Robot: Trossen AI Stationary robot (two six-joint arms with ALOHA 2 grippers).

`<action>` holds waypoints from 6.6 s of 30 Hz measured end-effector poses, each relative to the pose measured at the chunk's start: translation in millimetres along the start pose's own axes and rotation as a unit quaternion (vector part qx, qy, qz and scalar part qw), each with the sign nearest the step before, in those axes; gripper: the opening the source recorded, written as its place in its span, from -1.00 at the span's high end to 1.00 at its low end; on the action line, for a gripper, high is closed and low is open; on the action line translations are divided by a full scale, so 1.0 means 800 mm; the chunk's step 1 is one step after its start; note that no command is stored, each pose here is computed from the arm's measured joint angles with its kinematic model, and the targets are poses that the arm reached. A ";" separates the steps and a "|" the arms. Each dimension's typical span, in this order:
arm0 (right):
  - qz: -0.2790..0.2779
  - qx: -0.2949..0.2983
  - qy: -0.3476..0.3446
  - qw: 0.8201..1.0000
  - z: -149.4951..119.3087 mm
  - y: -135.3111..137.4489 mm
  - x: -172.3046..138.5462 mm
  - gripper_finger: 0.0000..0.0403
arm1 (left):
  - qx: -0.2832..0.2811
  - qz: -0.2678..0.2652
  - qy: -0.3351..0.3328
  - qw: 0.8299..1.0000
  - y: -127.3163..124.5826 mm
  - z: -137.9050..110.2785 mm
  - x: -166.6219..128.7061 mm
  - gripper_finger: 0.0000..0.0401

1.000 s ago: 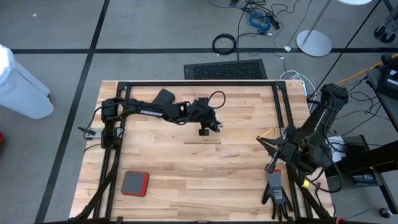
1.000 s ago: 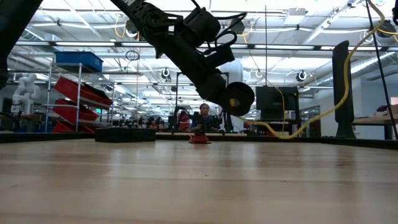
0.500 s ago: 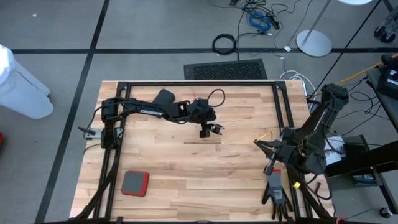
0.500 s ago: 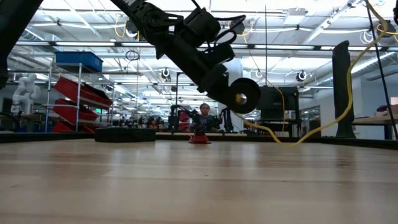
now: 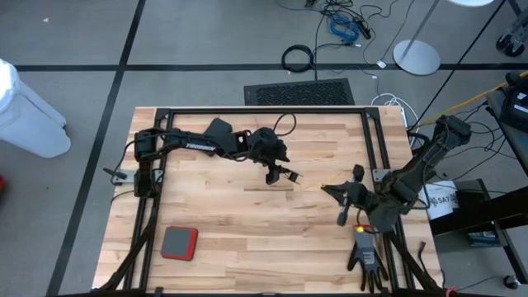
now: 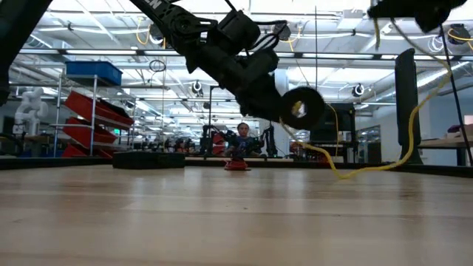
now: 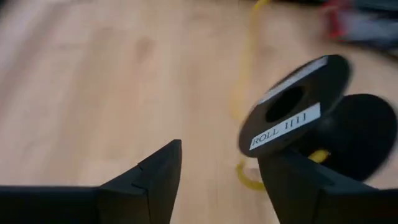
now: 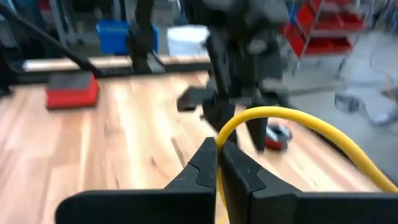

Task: Coil cords
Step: Uncoil the yellow wire from the black spool, then move the bottom black spool to the top right of the table, then uncoil the red wire from the black spool

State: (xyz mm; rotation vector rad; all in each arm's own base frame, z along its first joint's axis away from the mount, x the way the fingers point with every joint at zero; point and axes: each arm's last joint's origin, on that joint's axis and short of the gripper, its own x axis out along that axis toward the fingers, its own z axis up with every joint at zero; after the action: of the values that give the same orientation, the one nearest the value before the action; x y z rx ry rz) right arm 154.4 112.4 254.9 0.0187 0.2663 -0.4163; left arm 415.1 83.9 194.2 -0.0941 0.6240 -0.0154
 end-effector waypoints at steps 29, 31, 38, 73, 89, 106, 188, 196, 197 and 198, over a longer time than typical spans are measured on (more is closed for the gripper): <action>-0.018 -0.062 0.215 0.974 -0.067 0.005 0.120 1.00 | 0.075 0.101 0.099 0.987 -0.010 0.018 -0.090 -0.08; -0.034 -0.068 0.240 0.968 -0.075 -0.004 0.135 1.00 | 0.068 0.095 0.129 0.985 -0.021 0.014 -0.103 -0.08; 0.056 -0.048 0.223 0.972 -0.074 -0.003 0.179 0.98 | 0.068 0.073 0.229 0.968 -0.068 -0.002 -0.132 -0.08; 0.160 -0.127 0.193 0.960 -0.084 0.042 0.286 0.15 | 0.155 0.123 0.166 0.966 -0.264 -0.034 -0.152 -0.08; 0.006 -0.149 0.306 0.940 -0.097 -0.010 0.285 0.30 | 0.169 0.120 0.155 0.966 -0.276 -0.053 -0.147 -0.08; -0.097 -0.112 0.409 0.900 -0.070 -0.099 0.263 0.30 | 0.176 0.131 0.151 0.964 -0.275 -0.052 -0.147 -0.08; 0.225 -0.141 0.132 0.955 -0.053 0.099 0.064 0.30 | 0.193 0.157 0.068 0.966 -0.223 -0.030 -0.113 -0.08; 0.177 -0.202 0.095 0.959 -0.063 0.093 0.105 0.30 | 0.233 0.196 0.067 0.950 -0.165 -0.053 -0.090 -0.08; 0.170 -0.206 0.092 0.959 -0.062 0.090 0.112 0.30 | 0.233 0.205 0.063 0.949 -0.154 -0.055 -0.088 -0.08; 0.160 -0.213 0.093 0.959 -0.061 0.086 0.119 0.30 | 0.230 0.214 0.060 0.947 -0.143 -0.057 -0.086 -0.08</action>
State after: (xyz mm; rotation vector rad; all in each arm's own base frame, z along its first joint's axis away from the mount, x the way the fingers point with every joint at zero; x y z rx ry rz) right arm 253.4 141.1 180.5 -0.3194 0.5256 -0.0282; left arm 334.2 -30.9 207.8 0.4998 0.7387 0.2538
